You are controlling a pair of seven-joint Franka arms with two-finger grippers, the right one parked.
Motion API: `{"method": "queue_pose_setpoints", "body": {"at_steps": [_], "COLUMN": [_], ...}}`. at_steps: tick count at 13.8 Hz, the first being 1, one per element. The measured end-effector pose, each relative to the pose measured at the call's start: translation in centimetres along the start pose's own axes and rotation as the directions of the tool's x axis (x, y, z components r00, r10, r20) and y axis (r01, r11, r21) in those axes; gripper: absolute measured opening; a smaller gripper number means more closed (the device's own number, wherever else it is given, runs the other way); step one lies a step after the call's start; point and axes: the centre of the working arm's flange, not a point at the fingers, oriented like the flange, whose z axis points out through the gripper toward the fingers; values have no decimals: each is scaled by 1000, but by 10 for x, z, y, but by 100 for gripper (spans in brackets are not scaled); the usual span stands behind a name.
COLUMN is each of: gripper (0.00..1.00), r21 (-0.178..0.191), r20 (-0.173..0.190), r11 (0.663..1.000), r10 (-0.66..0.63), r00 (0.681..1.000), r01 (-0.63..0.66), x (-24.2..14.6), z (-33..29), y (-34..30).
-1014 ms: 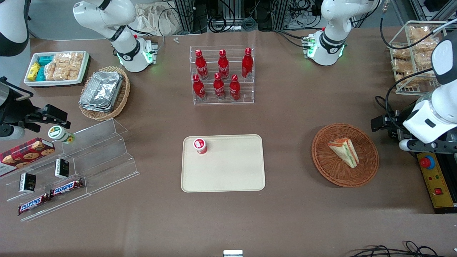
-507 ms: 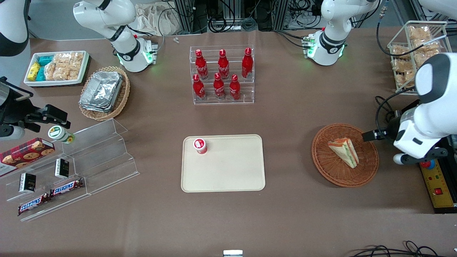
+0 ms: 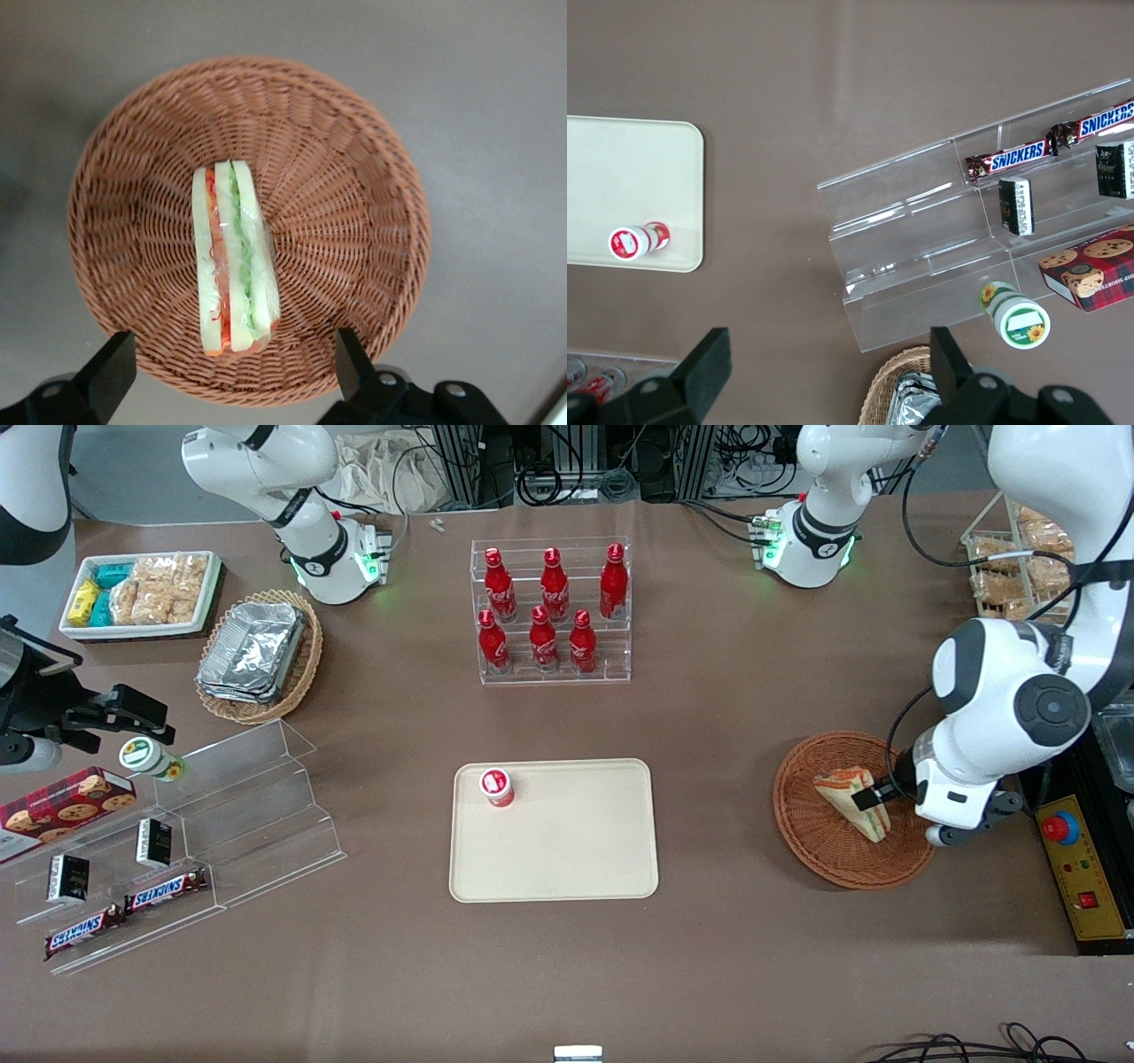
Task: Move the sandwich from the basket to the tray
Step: 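Lower the left gripper and close it on the wrapped sandwich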
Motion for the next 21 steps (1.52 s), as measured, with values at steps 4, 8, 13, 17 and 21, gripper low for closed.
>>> {"method": "queue_pose_setpoints", "body": {"at_steps": [4, 8, 13, 17, 21], "gripper": [100, 100, 100, 77, 38], "r21": [-19, -36, -58, -63, -69], "r20": [-11, 2, 13, 30, 23], "r11": [998, 997, 994, 993, 992], "r10": [-57, -73, -93, -100, -102], "r00": [998, 997, 996, 995, 995], "r01": [57, 73, 94, 102, 103], "x": [-2, -2, 0, 1, 2], "z": [33, 63, 89, 107, 106], "y": [-16, -16, -13, -12, -12]}}
